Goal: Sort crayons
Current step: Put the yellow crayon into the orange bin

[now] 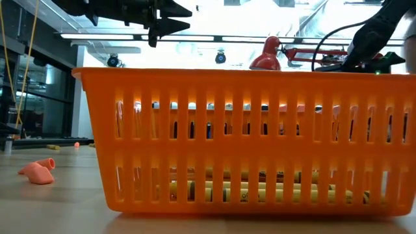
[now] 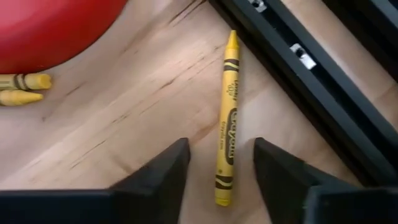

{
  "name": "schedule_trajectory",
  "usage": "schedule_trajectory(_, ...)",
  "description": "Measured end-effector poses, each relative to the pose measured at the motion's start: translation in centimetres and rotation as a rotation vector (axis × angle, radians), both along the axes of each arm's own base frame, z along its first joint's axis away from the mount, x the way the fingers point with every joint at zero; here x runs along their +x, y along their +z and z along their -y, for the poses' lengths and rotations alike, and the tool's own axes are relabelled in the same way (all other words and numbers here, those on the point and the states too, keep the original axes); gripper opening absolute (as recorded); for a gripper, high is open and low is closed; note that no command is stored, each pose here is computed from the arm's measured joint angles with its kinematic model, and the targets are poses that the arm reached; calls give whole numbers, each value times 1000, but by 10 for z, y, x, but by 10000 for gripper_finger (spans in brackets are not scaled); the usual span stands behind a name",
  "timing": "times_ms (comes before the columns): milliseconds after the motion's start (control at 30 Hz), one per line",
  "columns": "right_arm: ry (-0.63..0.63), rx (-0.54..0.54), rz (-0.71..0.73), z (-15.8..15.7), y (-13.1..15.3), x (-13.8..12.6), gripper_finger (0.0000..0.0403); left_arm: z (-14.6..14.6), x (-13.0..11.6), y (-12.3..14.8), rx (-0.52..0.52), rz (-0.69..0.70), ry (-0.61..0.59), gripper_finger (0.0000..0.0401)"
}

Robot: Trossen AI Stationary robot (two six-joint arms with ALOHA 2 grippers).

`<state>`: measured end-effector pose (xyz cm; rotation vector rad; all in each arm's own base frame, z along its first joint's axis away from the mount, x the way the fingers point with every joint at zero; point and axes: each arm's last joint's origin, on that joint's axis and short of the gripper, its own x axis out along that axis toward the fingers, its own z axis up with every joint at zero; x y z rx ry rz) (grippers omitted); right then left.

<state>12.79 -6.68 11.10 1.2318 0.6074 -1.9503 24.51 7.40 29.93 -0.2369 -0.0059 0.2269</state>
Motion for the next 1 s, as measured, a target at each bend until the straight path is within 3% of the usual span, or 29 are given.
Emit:
schedule_trajectory(167, 72, -6, 3, 2, -1, 3, 42, 0, 0, 0, -1, 0, 0, 159)
schedule_trajectory(233, 113, -2, -9, 2, -1, 4, 16, 0, 0, 0, -1, 1, 0, 159)
schedule_trajectory(500, 267, 24, -19, -8, 9, 10, 6, 2, -5, 7, -49, 42, 0, 159)
schedule_trajectory(600, 356, 46, 65, -17, 22, 16, 4, 4, -12, 14, -11, 59, 0, 159)
schedule_trajectory(800, 678, -139, 190, -39, 61, 30, 2, 7, -28, 29, 99, 100, 45, 158)
schedule_trajectory(1000, 1211, -445, 536, -59, 101, 72, 2, 7, -34, 28, 114, 49, 131, 158)
